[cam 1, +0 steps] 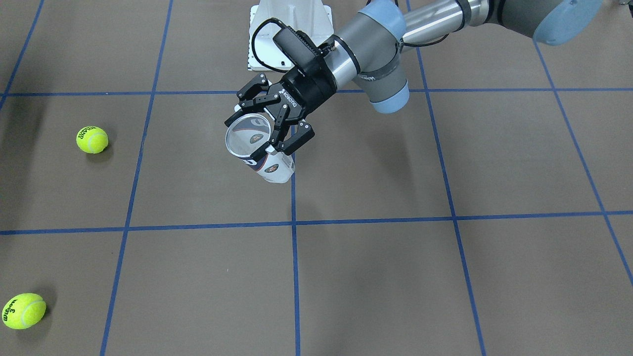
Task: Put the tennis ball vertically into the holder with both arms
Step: 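Hold the tube with the left gripper while the right reaches toward the nearer ball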
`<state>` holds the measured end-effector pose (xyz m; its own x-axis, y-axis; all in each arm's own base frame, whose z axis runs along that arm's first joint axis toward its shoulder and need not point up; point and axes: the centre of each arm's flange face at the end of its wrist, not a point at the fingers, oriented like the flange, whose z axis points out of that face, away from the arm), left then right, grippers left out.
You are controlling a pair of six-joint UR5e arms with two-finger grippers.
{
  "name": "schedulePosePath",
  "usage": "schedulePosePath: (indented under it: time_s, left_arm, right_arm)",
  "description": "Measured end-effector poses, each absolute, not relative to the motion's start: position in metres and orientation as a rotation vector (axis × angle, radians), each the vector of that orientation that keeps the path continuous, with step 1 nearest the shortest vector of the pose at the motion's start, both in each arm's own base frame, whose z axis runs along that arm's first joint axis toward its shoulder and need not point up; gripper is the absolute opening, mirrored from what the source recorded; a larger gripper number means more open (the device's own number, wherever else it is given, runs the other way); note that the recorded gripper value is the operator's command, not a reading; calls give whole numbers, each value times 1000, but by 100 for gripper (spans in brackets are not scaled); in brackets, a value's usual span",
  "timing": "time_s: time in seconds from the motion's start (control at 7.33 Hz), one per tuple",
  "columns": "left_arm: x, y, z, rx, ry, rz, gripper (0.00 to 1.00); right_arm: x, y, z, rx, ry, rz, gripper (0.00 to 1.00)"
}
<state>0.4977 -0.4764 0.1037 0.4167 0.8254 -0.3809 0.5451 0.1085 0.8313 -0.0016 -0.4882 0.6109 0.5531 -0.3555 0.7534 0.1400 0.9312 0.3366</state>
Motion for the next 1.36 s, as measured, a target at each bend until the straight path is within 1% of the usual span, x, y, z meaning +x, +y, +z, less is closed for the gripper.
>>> schedulePosePath:
  time_s: [0.27, 0.55, 0.95, 1.23, 1.36]
  left_arm:
    - [500, -474, 145, 1614, 1303, 296, 77]
    - [500, -466, 177, 1647, 1338, 290, 77]
    - [520, -433, 203, 1679, 1370, 227, 75]
    - [534, -417, 208, 1694, 1360, 238, 77]
    - [538, -412, 210, 1701, 1358, 247, 80]
  right_arm:
    - [-52, -507, 564, 215, -950, -266, 98]
    - [-94, -506, 523, 201, -925, -229, 98]
    - [-160, -494, 484, 178, -887, -211, 98]
    - [-182, -485, 477, 161, -882, -218, 98]
    - [-189, -478, 477, 152, -882, -231, 98]
